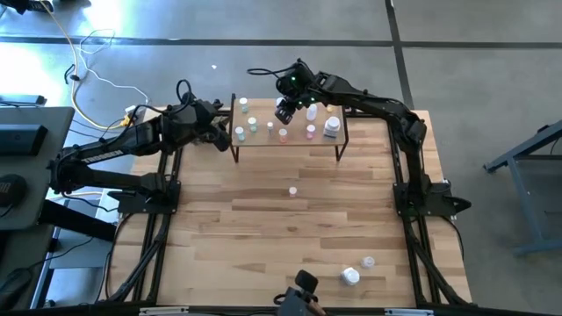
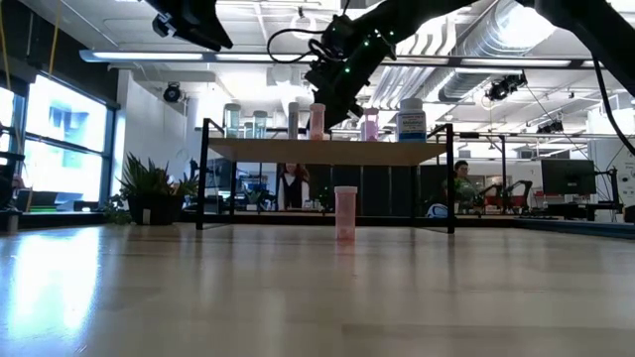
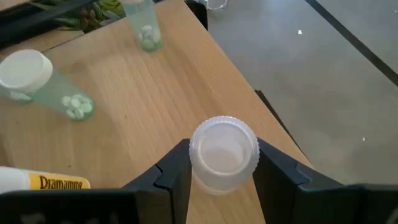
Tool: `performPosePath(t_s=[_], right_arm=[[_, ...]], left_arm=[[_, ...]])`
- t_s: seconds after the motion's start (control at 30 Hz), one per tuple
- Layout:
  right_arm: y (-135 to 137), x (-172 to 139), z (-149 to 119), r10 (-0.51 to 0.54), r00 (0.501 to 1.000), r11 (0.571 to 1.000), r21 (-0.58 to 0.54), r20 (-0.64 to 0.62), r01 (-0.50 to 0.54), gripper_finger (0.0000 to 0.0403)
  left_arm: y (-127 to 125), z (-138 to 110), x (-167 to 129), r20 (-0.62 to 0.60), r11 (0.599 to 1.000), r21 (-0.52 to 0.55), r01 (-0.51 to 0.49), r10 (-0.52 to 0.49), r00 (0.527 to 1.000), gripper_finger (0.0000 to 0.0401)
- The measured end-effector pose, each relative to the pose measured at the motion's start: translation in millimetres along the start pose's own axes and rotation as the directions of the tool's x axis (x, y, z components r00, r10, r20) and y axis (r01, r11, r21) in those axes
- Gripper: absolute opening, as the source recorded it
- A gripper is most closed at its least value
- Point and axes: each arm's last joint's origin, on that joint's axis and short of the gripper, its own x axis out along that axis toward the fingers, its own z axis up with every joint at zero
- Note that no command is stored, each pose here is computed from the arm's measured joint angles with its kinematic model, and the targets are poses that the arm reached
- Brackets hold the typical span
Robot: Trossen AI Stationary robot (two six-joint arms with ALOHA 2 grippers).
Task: Pick and place medicine bottles onto shelf by color
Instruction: Put the left transparent pill bottle on the shelf, then put the orange pill bottle on the shelf
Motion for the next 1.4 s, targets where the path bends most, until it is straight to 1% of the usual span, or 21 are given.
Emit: performPosePath(t_s=[0.17, 0.37, 0.5, 0.8, 0.97, 1.07, 1.17, 1.4], right_arm=[[-0.6, 0.0, -0.2, -0.009, 1.000, 1.000, -0.001, -0.002, 0.009, 0.0128], [-1.7, -0.2, -4.4, -0.010, 0.999, 1.000, 0.003, -0.046, 0.011, 0.0134], [-1.7, -0.2, -4.7, -0.012, 0.999, 1.000, 0.003, -0.048, 0.012, 0.0150], [-2.2, -0.5, -3.8, -0.032, 0.999, 0.999, 0.001, -0.041, 0.032, 0.0207], [-4.7, -8.0, 1.7, -0.033, 0.999, 0.999, 0.032, -0.030, 0.034, 0.0219], [-4.8, -17.2, 10.5, -0.034, 0.999, 0.999, 0.035, 0.000, 0.034, 0.0220], [-3.6, -30.3, 20.4, -0.034, 0.999, 0.998, 0.054, 0.019, 0.033, 0.0220], [7.9, -64.7, 36.5, -0.017, 1.000, 0.996, 0.086, 0.017, 0.016, 0.0220]], left_arm=[[0.0, 0.0, 0.0, 0.000, 1.000, 0.002, 0.000, 0.000, 1.000, 0.0209], [0.0, 0.0, 0.0, 0.000, 1.000, 0.001, 0.000, 0.000, 1.000, 0.0209], [0.0, 0.0, 0.0, 0.000, 1.000, 0.001, -0.001, 0.001, 1.000, 0.0209], [0.1, 0.0, 0.0, 0.000, 1.000, 0.001, -0.002, 0.002, 1.000, 0.0209], [-0.1, -0.3, 0.0, -0.002, 1.000, 0.002, 0.004, -0.004, 1.000, 0.0209], [-1.3, -0.5, 0.0, -0.003, 0.999, 0.003, 0.044, -0.044, 0.999, 0.0209], [-3.2, -0.6, -0.2, -0.001, 0.994, 0.005, 0.109, -0.109, 0.994, 0.0209], [-7.7, -0.5, -1.1, 0.005, 0.964, 0.006, 0.264, -0.264, 0.964, 0.0209]])
